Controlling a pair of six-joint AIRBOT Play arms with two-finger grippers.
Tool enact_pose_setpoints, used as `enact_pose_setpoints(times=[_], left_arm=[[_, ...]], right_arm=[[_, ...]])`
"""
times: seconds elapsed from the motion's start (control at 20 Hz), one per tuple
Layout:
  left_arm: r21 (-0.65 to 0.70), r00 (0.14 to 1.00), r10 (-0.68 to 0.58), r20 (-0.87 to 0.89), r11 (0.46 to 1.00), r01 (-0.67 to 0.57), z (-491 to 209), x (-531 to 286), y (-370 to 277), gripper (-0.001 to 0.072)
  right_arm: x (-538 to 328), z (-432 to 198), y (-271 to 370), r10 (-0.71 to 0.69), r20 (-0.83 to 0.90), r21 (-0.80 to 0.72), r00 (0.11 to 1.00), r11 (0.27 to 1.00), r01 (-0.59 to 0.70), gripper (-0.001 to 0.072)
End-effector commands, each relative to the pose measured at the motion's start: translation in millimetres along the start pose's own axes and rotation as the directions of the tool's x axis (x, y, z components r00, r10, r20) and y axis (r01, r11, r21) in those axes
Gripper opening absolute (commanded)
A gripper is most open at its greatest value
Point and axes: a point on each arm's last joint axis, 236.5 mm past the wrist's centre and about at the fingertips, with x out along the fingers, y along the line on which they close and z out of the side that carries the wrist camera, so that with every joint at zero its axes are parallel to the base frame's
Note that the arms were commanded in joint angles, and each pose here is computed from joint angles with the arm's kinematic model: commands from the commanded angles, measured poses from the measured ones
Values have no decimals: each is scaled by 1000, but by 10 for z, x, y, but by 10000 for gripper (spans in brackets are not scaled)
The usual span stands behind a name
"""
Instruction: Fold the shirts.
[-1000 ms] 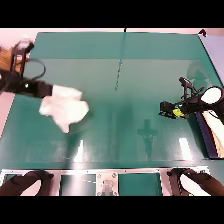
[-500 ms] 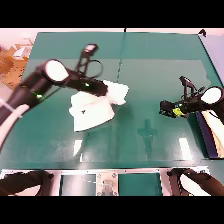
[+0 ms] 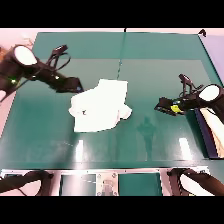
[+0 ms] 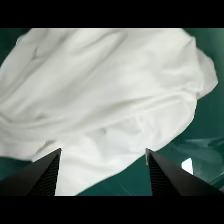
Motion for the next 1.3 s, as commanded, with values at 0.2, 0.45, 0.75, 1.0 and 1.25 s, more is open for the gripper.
enact_pose_setpoints(times=[0.2,0.45,0.75,1.0,1.25], left_arm=[[-286,961,-133,-244,956,59,-1295,776,286,596],[-407,959,-159,-233,912,52,-1717,1165,390,596],[-452,993,-87,-76,891,43,-1409,1295,581,371],[-316,989,26,-148,946,-72,-1412,1158,806,19],[-241,977,102,-186,960,-146,-1299,958,914,18]], right_arm=[[687,2,499,277,-134,46,951,961,-274,515],[971,580,749,331,-117,24,936,943,-331,513],[1320,1006,987,347,-121,20,930,938,-347,495],[1488,1125,1085,354,-123,35,927,935,-352,486],[1729,1159,1247,367,-151,71,918,930,-360,345]])
